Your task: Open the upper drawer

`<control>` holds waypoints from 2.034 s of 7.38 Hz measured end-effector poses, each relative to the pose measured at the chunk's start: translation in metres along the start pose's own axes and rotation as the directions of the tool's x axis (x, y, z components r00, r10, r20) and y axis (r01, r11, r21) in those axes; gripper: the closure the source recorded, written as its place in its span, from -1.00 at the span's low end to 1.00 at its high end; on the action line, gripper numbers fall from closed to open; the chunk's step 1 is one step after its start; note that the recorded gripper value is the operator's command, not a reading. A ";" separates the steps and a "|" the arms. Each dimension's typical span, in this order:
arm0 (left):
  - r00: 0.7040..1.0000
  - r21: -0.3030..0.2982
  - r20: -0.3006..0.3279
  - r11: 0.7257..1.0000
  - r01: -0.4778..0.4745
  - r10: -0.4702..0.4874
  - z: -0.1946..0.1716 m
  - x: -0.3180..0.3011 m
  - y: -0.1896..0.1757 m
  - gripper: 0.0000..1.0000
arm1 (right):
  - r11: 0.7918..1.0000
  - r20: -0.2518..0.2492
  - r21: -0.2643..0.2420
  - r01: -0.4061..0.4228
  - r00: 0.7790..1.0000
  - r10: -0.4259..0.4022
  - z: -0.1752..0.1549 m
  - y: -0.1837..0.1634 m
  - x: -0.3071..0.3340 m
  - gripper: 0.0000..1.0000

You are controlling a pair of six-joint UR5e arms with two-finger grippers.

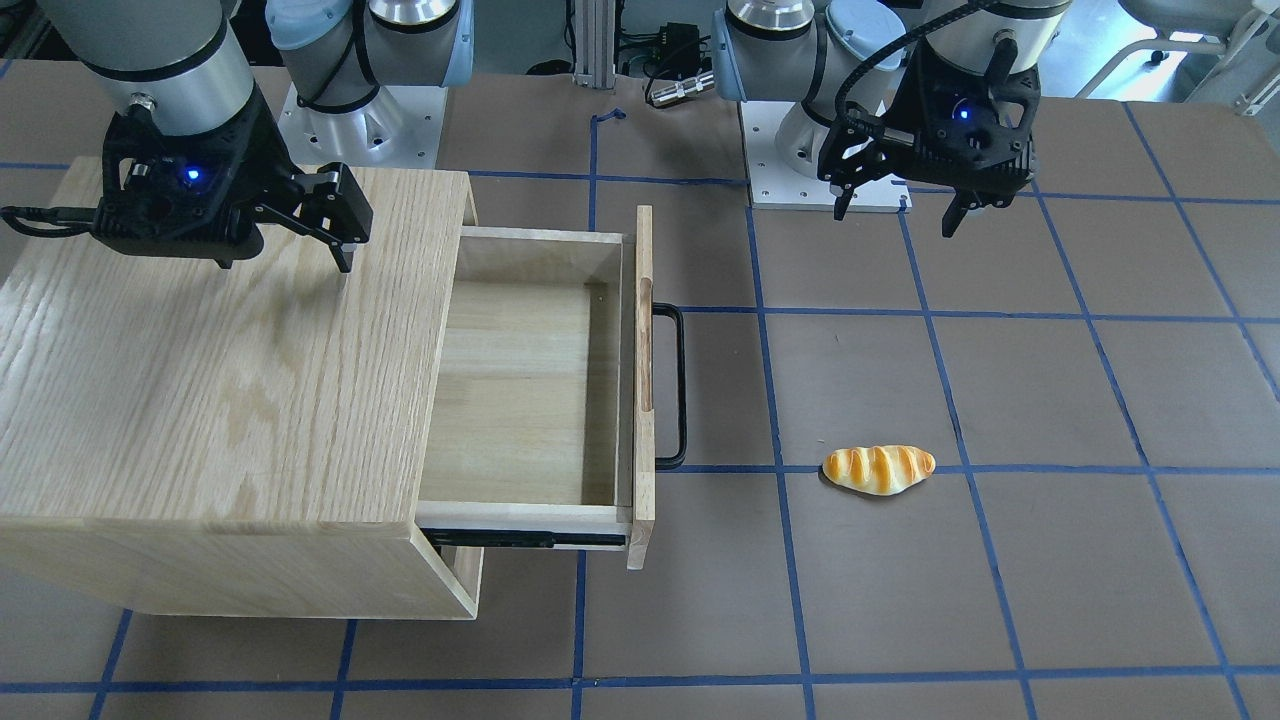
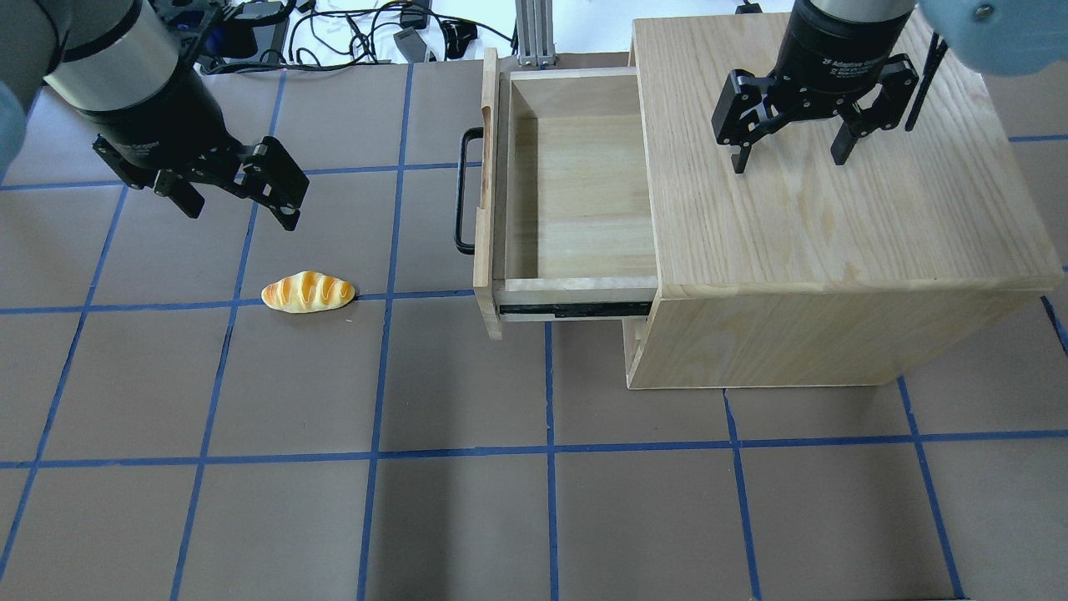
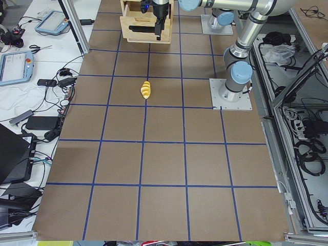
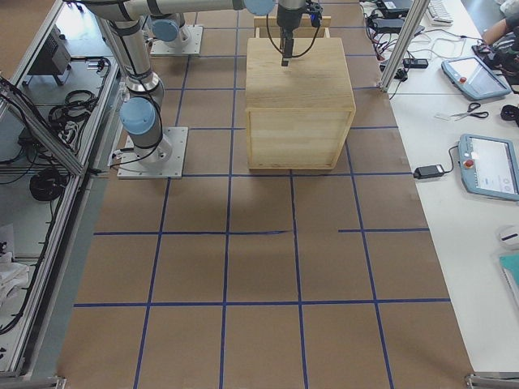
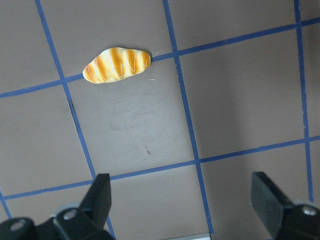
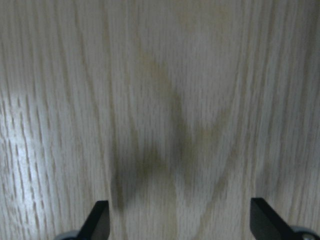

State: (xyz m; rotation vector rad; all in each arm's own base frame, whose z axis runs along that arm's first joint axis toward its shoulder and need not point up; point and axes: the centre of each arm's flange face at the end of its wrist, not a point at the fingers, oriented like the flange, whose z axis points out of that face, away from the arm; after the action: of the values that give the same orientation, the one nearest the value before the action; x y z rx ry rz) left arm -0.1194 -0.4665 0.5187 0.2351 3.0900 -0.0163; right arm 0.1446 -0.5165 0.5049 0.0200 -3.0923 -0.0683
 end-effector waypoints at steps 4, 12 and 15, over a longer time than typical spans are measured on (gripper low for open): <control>0.999 -0.002 -0.004 0.999 0.038 -0.038 0.001 0.000 -0.006 -1.00 | 1.000 0.000 0.000 0.000 1.000 0.000 0.000 0.000 0.000 -1.00; 0.996 0.016 -0.014 0.996 0.085 -0.085 0.001 0.002 -0.009 -1.00 | 1.000 0.000 0.000 0.000 1.000 0.000 0.000 0.000 0.000 -1.00; 0.996 0.035 -0.026 0.996 0.085 -0.085 0.000 0.003 -0.013 -1.00 | 1.000 0.000 0.000 -0.001 1.000 0.001 0.000 0.000 0.000 -1.00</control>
State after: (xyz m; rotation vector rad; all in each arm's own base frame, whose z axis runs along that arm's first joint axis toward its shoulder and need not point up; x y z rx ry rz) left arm -0.1245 -0.4793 0.5183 0.1057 3.1242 -0.0722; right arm 0.1443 -0.5166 0.5049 0.0189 -3.0924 -0.0686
